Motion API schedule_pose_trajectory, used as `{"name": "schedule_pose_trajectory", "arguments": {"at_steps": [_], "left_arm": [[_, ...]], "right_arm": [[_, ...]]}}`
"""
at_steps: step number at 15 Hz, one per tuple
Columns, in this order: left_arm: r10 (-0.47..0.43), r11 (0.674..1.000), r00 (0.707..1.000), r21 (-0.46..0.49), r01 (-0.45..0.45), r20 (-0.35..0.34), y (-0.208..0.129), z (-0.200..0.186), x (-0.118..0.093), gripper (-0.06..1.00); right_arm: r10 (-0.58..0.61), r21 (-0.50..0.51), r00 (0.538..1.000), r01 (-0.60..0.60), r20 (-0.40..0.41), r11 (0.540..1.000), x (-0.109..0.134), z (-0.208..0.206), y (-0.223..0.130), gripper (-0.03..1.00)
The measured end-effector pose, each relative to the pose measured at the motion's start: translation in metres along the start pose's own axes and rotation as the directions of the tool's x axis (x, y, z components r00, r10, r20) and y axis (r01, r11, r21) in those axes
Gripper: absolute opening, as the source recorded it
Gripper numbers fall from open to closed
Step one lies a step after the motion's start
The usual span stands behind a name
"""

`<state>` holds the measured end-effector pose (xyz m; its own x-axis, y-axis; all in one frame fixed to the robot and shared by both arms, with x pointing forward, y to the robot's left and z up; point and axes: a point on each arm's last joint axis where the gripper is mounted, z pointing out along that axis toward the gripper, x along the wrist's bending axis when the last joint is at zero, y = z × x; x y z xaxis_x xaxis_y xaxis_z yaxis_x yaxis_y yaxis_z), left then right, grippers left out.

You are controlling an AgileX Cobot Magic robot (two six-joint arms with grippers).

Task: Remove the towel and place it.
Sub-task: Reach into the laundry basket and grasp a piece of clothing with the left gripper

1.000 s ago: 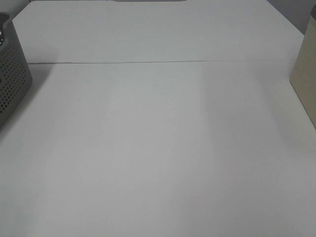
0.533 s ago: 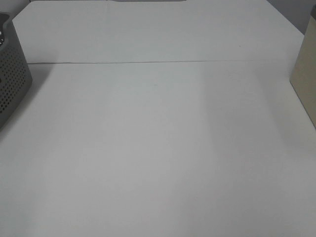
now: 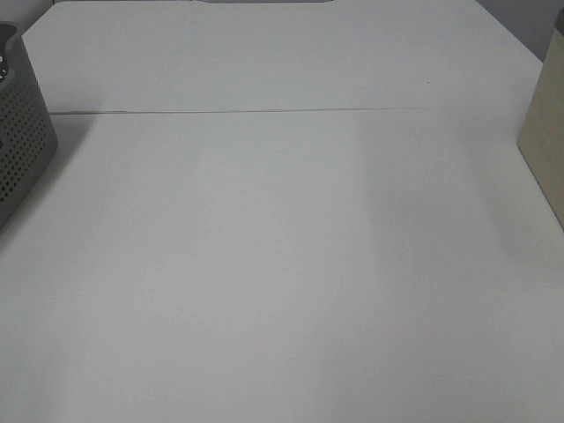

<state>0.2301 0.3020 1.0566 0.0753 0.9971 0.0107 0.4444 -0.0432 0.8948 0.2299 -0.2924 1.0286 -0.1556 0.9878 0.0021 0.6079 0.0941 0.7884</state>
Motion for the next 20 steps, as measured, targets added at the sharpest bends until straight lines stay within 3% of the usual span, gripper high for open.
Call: {"name": "schedule_pose_trajectory", "arguments": {"at_steps": [5, 8, 11, 15, 18, 20], "left_arm": [[0.0, 1.0, 1.0, -0.001, 0.0, 0.0, 0.0, -0.001, 0.0, 0.99], [0.045, 0.993, 0.998, 0.116, -0.039, -0.048, 0.034, -0.011, 0.005, 0.99], [0.223, 0.953, 0.971, 0.231, -0.198, -0.085, 0.11, 0.001, 0.014, 0.99], [0.413, 0.861, 0.906, 0.361, -0.357, -0.089, 0.198, 0.059, 0.023, 0.99], [0.425, 0.82, 0.892, 0.482, -0.309, -0.152, 0.238, 0.123, 0.049, 0.98], [0.384, 0.797, 0.913, 0.548, -0.254, -0.135, 0.241, 0.16, 0.077, 0.98]], "right_arm": [[0.0, 0.0, 1.0, 0.0, 0.0, 1.0, 0.0, 0.0, 0.0, 0.66], [0.0, 0.0, 1.0, 0.0, 0.0, 1.0, 0.0, 0.0, 0.0, 0.66], [0.0, 0.0, 1.0, 0.0, 0.0, 1.0, 0.0, 0.0, 0.0, 0.66], [0.0, 0.0, 1.0, 0.0, 0.0, 1.0, 0.0, 0.0, 0.0, 0.66], [0.0, 0.0, 1.0, 0.0, 0.0, 1.0, 0.0, 0.0, 0.0, 0.66], [0.0, 0.0, 1.0, 0.0, 0.0, 1.0, 0.0, 0.0, 0.0, 0.66]]}}
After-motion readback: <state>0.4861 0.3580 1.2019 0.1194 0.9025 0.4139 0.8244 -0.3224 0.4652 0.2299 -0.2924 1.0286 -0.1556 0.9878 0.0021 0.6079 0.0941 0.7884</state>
